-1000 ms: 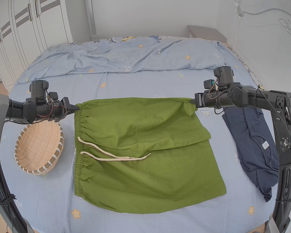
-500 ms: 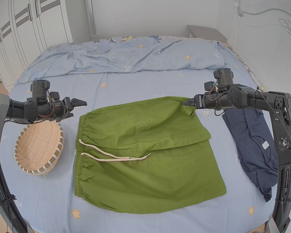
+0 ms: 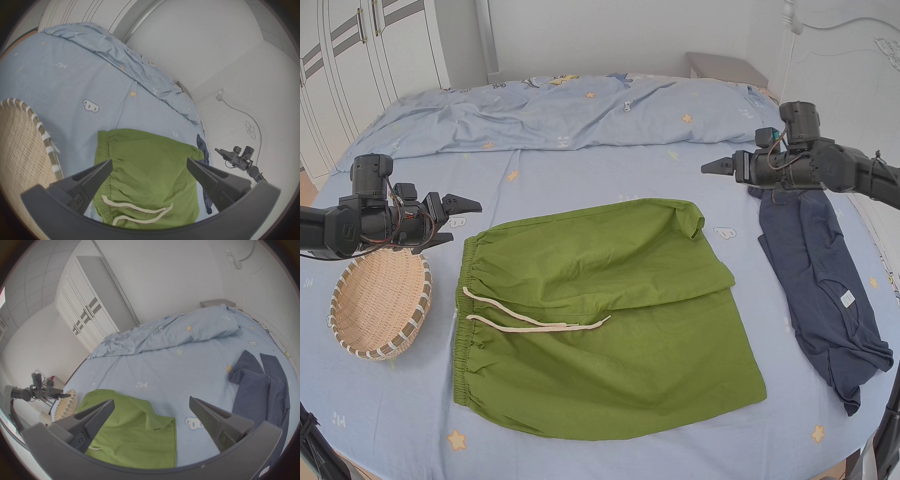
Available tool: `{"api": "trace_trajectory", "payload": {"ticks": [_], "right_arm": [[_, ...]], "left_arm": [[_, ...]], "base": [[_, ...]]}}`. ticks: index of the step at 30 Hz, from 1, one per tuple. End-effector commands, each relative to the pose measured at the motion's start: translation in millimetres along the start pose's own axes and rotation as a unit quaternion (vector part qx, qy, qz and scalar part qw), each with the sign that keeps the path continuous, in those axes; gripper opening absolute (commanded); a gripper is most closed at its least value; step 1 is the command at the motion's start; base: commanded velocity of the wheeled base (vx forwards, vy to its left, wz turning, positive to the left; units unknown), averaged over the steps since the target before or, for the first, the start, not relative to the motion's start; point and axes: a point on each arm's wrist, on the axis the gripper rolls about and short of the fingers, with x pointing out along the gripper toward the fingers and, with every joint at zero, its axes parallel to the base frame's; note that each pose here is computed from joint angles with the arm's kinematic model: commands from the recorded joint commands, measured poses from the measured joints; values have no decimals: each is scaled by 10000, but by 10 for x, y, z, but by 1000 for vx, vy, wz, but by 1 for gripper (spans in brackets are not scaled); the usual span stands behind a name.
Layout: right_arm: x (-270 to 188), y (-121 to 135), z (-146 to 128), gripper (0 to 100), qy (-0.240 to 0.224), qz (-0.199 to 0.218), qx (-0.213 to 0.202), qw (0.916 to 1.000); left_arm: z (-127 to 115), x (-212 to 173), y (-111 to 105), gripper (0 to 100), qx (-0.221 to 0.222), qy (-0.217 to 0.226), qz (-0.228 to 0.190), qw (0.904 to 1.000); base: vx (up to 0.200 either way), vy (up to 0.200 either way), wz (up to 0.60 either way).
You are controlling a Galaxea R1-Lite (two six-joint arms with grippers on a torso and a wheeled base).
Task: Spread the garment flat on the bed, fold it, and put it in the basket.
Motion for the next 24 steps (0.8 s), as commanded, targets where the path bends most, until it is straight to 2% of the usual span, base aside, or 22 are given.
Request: {"api": "trace_trajectory", "payload": {"ticks": [1, 2, 3, 5, 6, 7, 8, 10, 12, 14, 19, 24], "right_arm": [[-1257, 156, -177, 100, 218, 780, 457, 9957], [-1294, 167, -212, 100, 248, 824, 483, 9951], [-1501, 227, -431, 100, 383, 1020, 649, 9919], [-1520, 234, -451, 100, 391, 1026, 661, 9917], [-1705, 290, -828, 100, 511, 1137, 975, 9874], [-1716, 293, -872, 100, 529, 1132, 1029, 9868], [-1761, 309, -1052, 100, 572, 1145, 1302, 9832], [-1813, 325, -1247, 100, 626, 1189, 1891, 9727], [-1845, 337, -1362, 100, 684, 1255, 2487, 9580], [-1891, 361, -1490, 100, 779, 1402, 2861, 9447], [-2027, 446, -1773, 100, 1117, 1943, 3024, 9265], [-2055, 461, -1844, 100, 1185, 1970, 3082, 9231]], "left_arm": [[-507, -509, -211, 100, -418, 432, -166, 9981], [-535, -527, -208, 100, -435, 470, -179, 9978], [-709, -631, -174, 100, -562, 702, -240, 9957], [-719, -644, -172, 100, -570, 713, -252, 9955], [-1006, -797, -107, 100, -794, 1108, -387, 9899], [-1040, -810, -93, 100, -829, 1154, -387, 9891], [-1202, -877, -49, 100, -970, 1370, -419, 9849], [-1418, -963, 32, 100, -1151, 1597, -319, 9799], [-1562, -1040, 91, 100, -1284, 1700, -210, 9768], [-1667, -1122, 117, 100, -1357, 1724, -171, 9755], [-2023, -1275, 211, 100, -1436, 1975, -173, 9696], [-2254, -1330, 283, 100, -1063, 2200, -225, 9694]], "base": [[0, 0, 0], [0, 0, 0], [0, 0, 0], [0, 0, 0], [0, 0, 0], [0, 0, 0], [0, 0, 0], [0, 0, 0], [0, 0, 0], [0, 0, 0], [0, 0, 0], [0, 0, 0]]}}
